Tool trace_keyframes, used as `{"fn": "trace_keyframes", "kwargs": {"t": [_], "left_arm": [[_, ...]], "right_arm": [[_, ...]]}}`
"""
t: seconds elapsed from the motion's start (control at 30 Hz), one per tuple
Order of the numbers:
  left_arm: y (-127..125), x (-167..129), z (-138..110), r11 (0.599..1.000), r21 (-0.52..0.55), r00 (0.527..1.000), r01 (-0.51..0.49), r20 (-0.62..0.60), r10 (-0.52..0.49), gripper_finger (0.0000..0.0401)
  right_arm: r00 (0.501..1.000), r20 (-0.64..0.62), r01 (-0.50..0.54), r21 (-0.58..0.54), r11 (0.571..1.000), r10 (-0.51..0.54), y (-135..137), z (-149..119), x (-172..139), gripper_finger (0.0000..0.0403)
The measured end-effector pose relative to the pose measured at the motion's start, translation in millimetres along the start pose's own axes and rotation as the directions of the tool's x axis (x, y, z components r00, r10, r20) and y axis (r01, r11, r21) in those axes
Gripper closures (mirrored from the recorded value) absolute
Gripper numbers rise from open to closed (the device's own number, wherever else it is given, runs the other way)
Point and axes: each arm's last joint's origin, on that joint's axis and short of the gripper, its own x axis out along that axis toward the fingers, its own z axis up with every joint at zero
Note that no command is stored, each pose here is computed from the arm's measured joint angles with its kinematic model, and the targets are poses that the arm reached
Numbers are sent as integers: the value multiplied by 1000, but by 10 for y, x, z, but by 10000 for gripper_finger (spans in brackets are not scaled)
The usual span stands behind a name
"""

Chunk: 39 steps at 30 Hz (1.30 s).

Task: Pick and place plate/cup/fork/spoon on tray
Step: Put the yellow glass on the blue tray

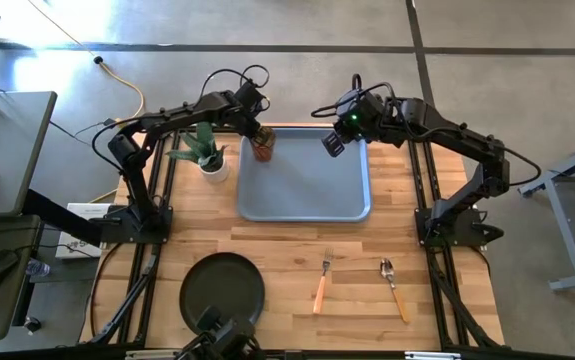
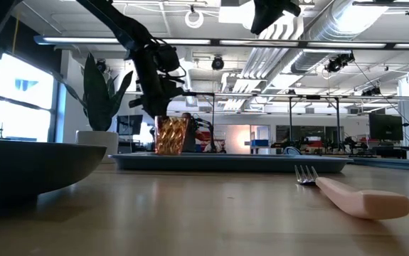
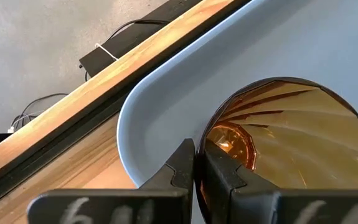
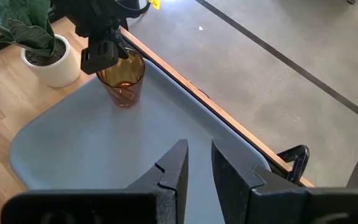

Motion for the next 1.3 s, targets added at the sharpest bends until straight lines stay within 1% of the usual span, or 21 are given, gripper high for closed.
{"fn": "trace_keyframes", "kwargs": {"t": [0.2,0.5,0.67,0.93,1.2,1.3], "left_arm": [[0,0,0,1000,1,1000,0,0,0,367],[-2,0,0,1000,2,1000,0,1,0,346],[-4,0,1,1000,28,1000,10,0,-10,328],[-4,-18,3,1000,4,1000,12,4,-12,295],[0,-131,21,1000,2,999,9,40,-9,290],[2,-158,25,1000,18,999,5,49,-6,290]], "right_arm": [[1000,-1,-1,-3,1000,1,0,0,0,340],[1000,-1,-1,-4,1000,1,0,0,0,340],[1000,-1,-1,-4,1000,1,0,0,0,340],[1000,-1,0,-4,1000,0,0,0,0,340],[1000,0,0,-4,1000,0,0,0,0,340],[1000,0,0,-4,1000,0,0,0,0,340]]}}
